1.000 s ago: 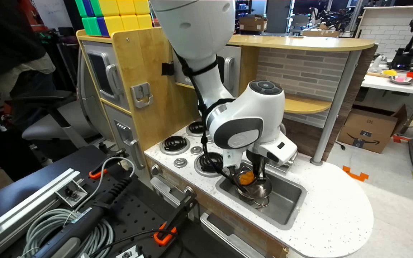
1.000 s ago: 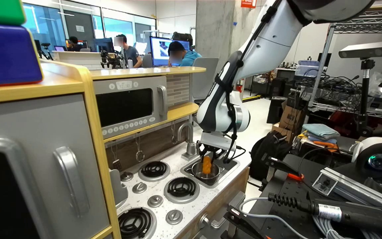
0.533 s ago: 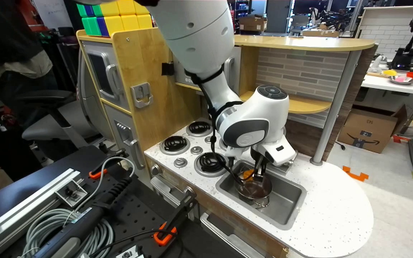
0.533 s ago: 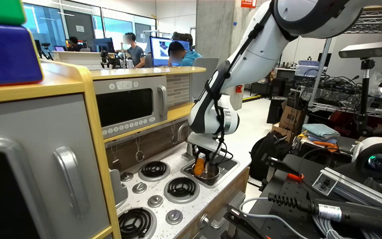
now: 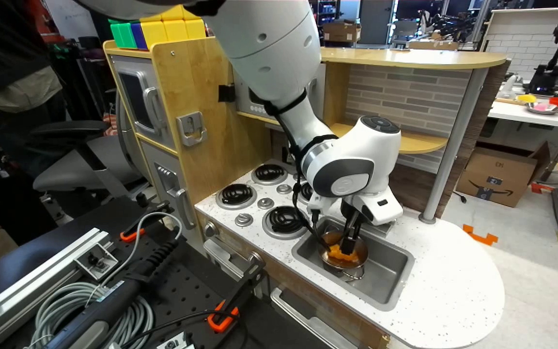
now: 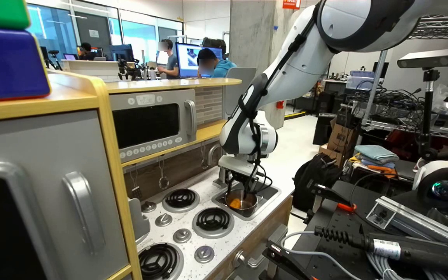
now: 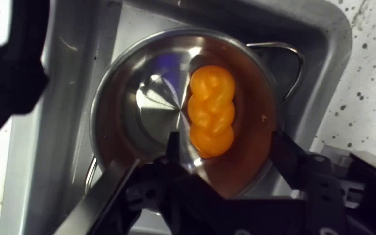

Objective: Place orange object on the stove inside the silver pot in the sink

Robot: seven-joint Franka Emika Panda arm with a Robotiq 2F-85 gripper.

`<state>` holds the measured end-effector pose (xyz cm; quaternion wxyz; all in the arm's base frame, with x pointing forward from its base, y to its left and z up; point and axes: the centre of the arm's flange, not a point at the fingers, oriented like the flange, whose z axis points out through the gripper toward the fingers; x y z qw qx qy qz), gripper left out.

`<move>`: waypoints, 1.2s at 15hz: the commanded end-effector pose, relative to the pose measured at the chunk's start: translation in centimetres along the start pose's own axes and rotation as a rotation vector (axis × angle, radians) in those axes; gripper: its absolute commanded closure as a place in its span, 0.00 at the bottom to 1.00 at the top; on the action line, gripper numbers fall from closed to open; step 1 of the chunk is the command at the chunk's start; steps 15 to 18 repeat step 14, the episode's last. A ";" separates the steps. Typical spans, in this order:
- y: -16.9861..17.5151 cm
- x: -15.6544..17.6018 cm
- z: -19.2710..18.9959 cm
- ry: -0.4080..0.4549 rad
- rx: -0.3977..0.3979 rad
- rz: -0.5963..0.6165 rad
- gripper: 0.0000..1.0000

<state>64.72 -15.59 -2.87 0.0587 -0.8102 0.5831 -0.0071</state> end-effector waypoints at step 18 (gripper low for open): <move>1.1 -9.8 -15.3 -0.154 -0.263 -0.468 0.00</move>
